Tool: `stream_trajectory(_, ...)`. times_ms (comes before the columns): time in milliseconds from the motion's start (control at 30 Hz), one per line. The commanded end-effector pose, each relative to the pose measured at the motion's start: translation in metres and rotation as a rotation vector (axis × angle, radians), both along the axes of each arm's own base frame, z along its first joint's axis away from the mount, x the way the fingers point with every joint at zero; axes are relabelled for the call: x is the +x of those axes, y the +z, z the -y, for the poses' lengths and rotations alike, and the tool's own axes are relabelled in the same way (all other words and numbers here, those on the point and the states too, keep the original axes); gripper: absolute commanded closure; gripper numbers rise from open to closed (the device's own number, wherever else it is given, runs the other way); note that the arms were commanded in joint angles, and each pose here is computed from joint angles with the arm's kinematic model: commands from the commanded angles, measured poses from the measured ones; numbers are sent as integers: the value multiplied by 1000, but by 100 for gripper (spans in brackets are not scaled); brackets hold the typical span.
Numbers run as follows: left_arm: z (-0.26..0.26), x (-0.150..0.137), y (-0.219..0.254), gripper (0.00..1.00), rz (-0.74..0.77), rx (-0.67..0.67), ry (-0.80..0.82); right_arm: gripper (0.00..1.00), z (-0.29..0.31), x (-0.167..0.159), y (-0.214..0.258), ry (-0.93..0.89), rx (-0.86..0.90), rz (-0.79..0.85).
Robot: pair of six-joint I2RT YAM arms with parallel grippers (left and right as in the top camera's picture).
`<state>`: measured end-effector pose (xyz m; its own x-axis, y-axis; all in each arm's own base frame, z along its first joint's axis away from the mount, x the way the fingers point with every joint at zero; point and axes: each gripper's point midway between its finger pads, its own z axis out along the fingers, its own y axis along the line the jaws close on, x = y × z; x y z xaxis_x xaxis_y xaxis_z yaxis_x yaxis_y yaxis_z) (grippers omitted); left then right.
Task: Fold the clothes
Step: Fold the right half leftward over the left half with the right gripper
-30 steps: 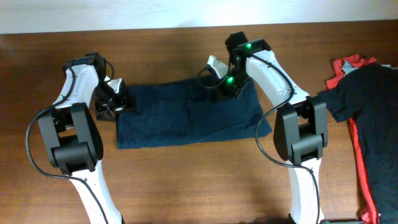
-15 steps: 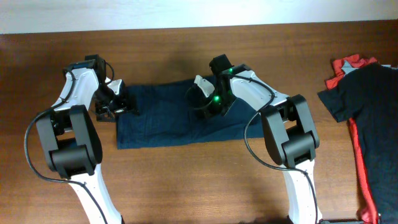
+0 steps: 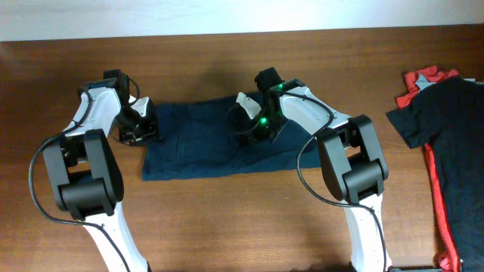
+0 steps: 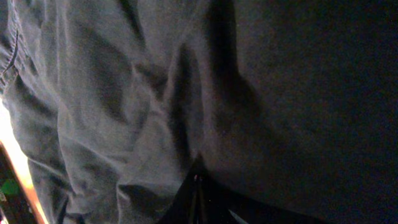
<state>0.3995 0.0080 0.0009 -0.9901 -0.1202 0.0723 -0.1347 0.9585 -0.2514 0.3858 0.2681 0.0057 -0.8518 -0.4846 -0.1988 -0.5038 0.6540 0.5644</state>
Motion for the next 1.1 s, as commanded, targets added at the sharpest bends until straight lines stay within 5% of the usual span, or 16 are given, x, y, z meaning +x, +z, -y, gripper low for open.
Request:
stream_trajectory(0, 12, -15, -31, 63, -97, -33, -23, 95, -3, -5, 0, 10, -4, -4)
stream_trajectory(133, 18, -14, -30, 68, -92, -35, -38, 95, -1, -4, -2, 8, -17, 5)
stream_trajectory(233, 21, -14, -30, 98, -92, -30, -47, 95, -1, -4, -2, 8, -16, 4)
stream_trajectory(267, 21, -13, -29, 99, -89, -29, -47, 95, -1, -4, -2, 8, -16, 4)
stream_trajectory(633, 10, 46, 65, 99, 63, 68, -68, 96, -4, 25, 96, -53, -52, 51)
stream_trajectory(967, 30, 56, 98, 100, 116, 140, -140, 96, -47, -22, 73, 24, -53, -41)
stream_trajectory(1067, 41, 59, 101, 99, 133, 140, -163, 96, -56, -40, 38, 3, -168, -39)
